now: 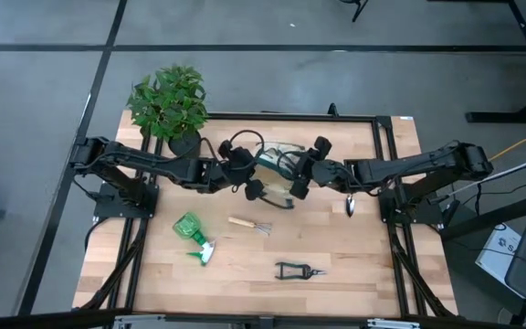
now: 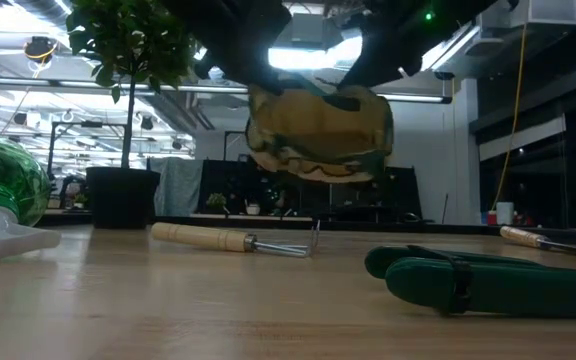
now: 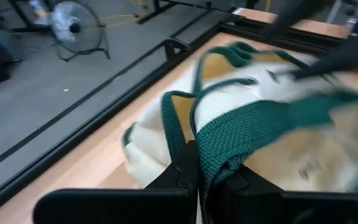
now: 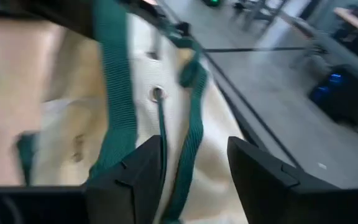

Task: Pick & Place Garden tools in Gardening bag
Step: Prepare the green gardening bag

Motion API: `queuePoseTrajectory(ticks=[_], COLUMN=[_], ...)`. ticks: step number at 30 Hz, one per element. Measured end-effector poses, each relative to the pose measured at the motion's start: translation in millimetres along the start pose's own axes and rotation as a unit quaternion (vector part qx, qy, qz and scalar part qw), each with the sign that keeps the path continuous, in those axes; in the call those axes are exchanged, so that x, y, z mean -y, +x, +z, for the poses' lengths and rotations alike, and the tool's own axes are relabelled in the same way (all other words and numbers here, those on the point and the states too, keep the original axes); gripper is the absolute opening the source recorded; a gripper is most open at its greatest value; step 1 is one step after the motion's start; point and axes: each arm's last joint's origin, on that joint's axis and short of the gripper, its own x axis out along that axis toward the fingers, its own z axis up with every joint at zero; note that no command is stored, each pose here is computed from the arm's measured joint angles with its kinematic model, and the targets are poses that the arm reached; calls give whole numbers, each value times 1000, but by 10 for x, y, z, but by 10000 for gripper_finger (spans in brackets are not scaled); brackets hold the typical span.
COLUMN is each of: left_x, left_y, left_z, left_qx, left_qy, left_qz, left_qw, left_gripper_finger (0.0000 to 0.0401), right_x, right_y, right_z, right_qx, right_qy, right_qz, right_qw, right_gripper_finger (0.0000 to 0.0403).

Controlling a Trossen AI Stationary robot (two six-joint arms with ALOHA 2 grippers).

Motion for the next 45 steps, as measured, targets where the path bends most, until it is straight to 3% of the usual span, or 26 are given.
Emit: queuePoseTrajectory(ticks=[6, 15, 23, 30, 36, 40, 45], left_x=[50, 196, 244, 225, 240, 309, 447], left_y=[-11, -120, -148, -150, -166, -236, -371], left_z=[-6, -25, -50, -118, -136, -163, -235], left_qx=[-14, -3, -21, -54, -55, -33, 12], left_qy=[14, 70, 74, 87, 125, 229, 412], left_qz=[-61, -113, -169, -167, -178, -191, -199], left_qw=[998, 991, 983, 981, 975, 954, 889], left_gripper_finger=[7, 8, 16, 33, 67, 106, 157], right_x=[30, 27, 24, 114, 294, 386, 491], right_y=[9, 45, 44, -74, -152, -131, -80], right_z=[-7, -12, -19, -16, -112, -146, -134], right_qx=[-4, -10, -13, -33, -104, -131, -129], right_qy=[-17, -30, -32, 48, 111, 132, 153], right_qz=[-30, 65, 73, 113, 140, 166, 181], right_qw=[999, 997, 997, 992, 978, 968, 963], right_gripper_finger=[146, 70, 9, 4, 2, 2, 1])
